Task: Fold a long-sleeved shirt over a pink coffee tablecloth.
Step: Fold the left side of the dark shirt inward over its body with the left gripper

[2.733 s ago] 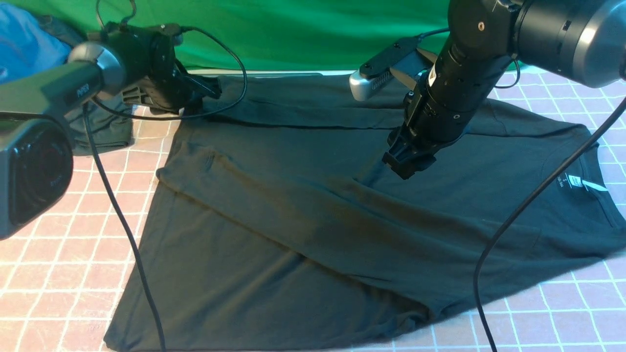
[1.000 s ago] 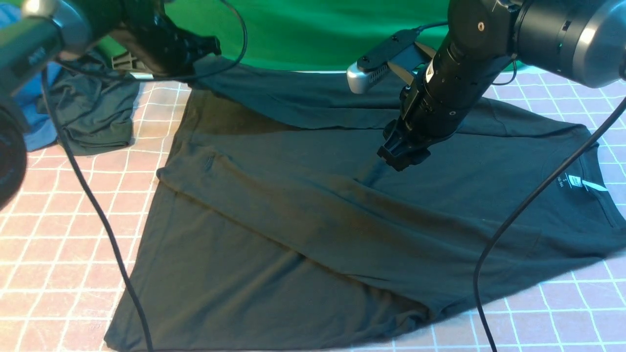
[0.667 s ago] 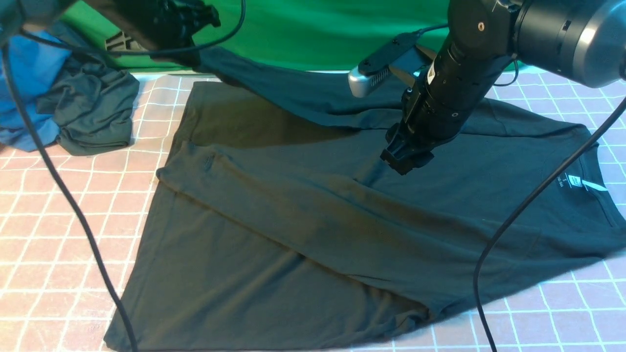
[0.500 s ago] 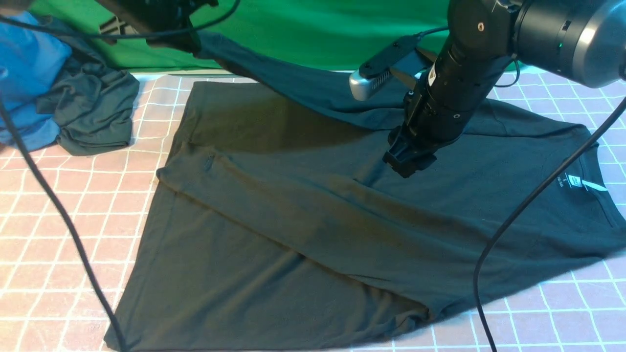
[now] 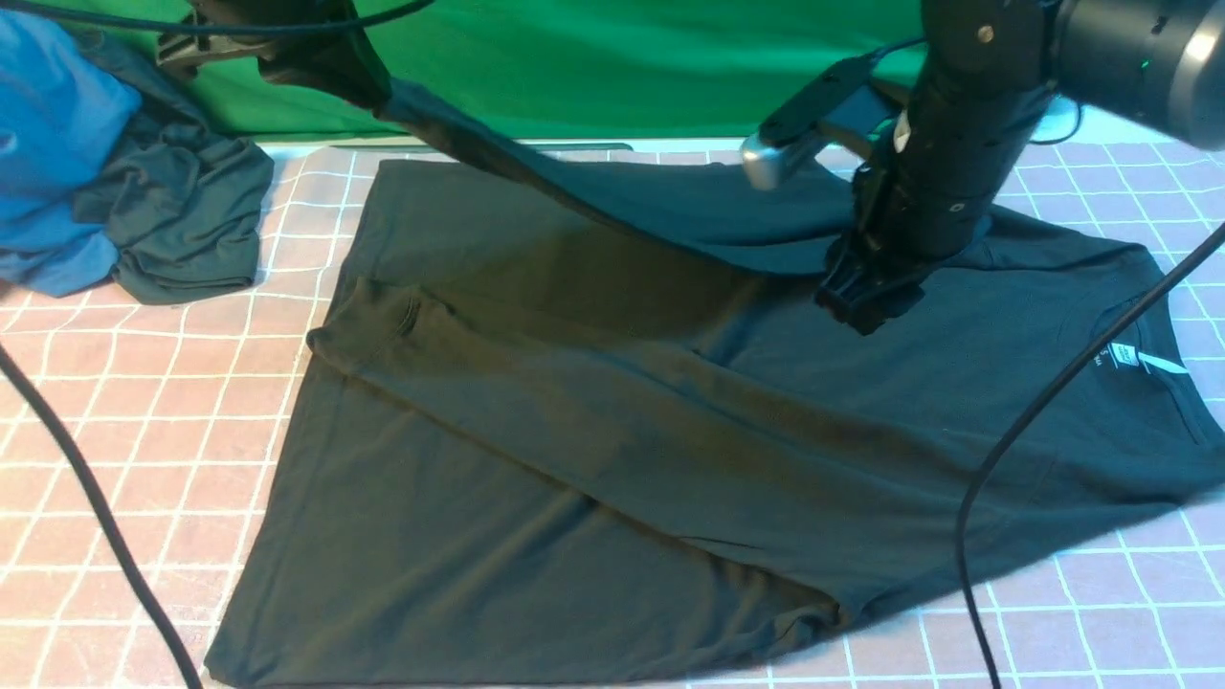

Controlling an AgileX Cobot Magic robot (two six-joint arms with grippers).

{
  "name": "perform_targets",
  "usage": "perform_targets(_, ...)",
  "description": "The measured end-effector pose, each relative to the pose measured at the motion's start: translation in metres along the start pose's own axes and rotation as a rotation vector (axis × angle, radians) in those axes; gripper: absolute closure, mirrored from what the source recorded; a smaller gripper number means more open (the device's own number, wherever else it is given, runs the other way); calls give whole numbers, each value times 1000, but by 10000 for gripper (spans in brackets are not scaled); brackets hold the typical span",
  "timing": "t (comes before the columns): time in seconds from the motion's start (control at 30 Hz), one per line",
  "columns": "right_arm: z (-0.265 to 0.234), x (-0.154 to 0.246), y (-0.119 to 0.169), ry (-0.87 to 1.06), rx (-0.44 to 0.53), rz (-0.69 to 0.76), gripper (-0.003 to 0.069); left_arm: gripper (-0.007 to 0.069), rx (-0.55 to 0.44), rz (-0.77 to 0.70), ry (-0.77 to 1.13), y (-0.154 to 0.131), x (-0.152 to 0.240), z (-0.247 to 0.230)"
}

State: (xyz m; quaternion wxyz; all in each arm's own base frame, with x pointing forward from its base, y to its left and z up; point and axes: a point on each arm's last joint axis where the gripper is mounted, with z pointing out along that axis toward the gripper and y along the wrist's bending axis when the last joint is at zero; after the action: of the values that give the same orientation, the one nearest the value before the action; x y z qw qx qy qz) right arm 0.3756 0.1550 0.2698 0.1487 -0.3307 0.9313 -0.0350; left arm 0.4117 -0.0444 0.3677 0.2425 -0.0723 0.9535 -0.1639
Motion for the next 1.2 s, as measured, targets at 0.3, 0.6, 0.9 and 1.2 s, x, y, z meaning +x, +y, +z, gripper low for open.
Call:
perform_targets(0.3, 1, 7, -14, 32, 3, 44, 232, 594, -60, 31, 82, -13, 34, 2)
perform_targets(0.6, 1, 7, -15, 24, 5, 38, 232, 594, -190, -8, 234, 12, 68, 35)
perform_targets(0.9, 1, 5, -15, 2, 11, 38, 232, 594, -242, -44, 334, 30, 96, 62)
perform_targets(1.2, 1, 4, -15, -1, 12, 38, 232, 597, -280, -65, 378, 38, 108, 70)
